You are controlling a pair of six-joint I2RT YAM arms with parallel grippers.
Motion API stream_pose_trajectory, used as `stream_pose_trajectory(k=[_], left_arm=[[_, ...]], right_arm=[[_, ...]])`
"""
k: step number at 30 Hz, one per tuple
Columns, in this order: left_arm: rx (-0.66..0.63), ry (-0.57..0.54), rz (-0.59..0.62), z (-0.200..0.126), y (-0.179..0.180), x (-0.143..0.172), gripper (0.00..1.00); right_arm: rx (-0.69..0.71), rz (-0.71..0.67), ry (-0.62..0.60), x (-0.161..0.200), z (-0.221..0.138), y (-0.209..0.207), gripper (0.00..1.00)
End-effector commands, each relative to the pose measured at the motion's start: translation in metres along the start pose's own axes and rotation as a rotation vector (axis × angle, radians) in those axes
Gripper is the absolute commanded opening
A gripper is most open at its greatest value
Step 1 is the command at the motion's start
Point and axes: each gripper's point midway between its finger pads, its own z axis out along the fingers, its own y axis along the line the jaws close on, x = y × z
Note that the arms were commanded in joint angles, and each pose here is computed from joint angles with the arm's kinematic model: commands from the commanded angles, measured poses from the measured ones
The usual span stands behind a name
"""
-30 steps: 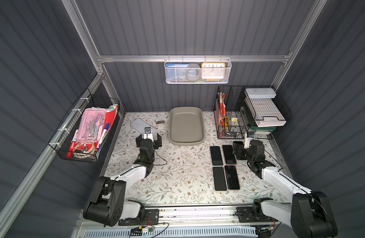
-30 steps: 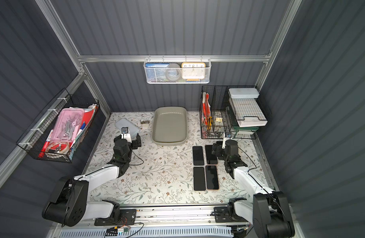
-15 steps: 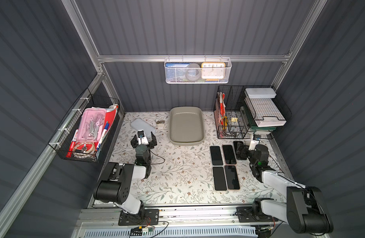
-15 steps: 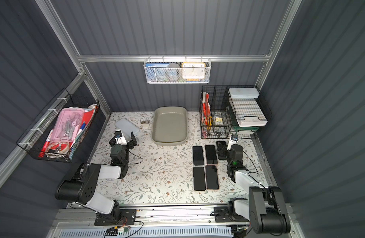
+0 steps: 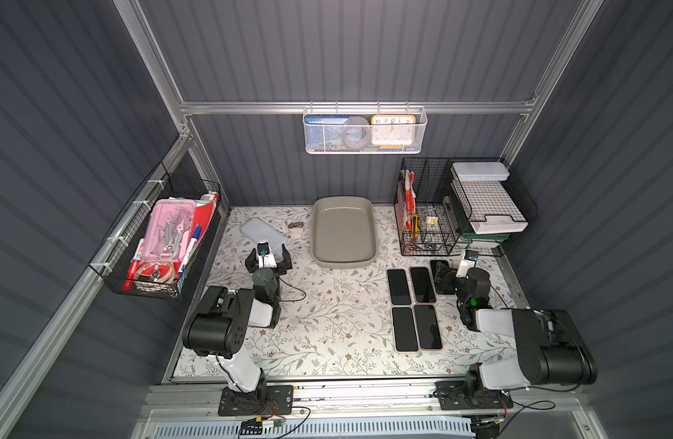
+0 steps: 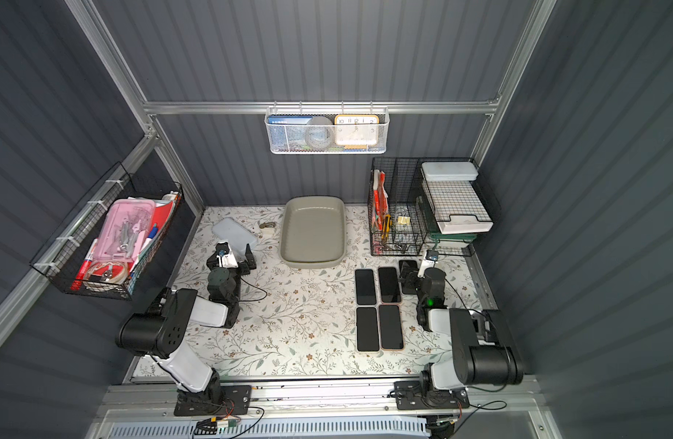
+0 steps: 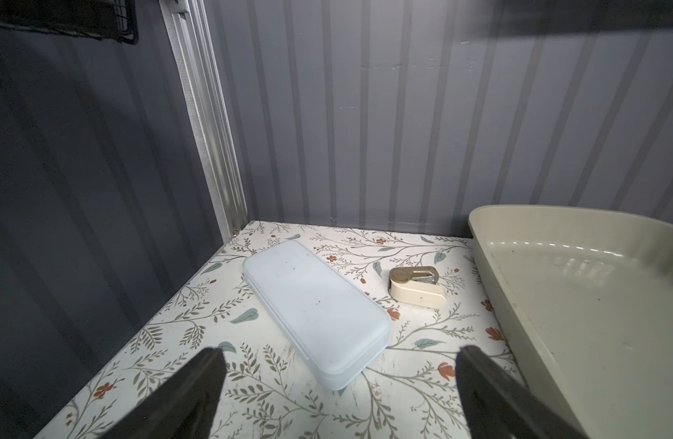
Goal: Take the phone out of the storage box
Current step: Reset both arms
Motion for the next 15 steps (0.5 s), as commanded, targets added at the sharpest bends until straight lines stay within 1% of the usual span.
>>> stream_pose_trajectory(k=[1,2,4,6,9,13,15], left_arm=[[0.012,-0.047,-0.003,0.003,-0.002,-0.014,0.99],[0.012,-0.047,-0.003,0.003,-0.002,-0.014,0.99],[0.002,-0.043,-0.007,0.004,0.000,-0.014,0.99],[-0.070,-0.019,-0.032,0.007,0.011,-0.010,0.99],[-0.093,-0.021,-0.042,0.007,0.015,-0.010,0.99],[-0.091,-0.018,-0.043,0.008,0.014,-0.010,0.99],[-0.093,-0.019,-0.044,0.008,0.015,-0.010,0.99]], right_arm=[[-0.024,-0.004,-0.093,-0.019,0.010,0.004,0.99],[-0.020,-0.003,-0.088,-0.021,0.010,0.004,0.99],[-0.013,-0.002,-0.042,-0.018,0.010,0.003,0.99],[-0.025,-0.011,-0.009,-0.015,0.011,0.006,0.99],[-0.033,-0.015,-0.022,-0.016,0.013,0.007,0.99],[-0.039,-0.024,-0.063,-0.017,0.010,0.008,0.99],[-0.029,-0.018,-0.062,-0.019,0.014,0.007,0.99]])
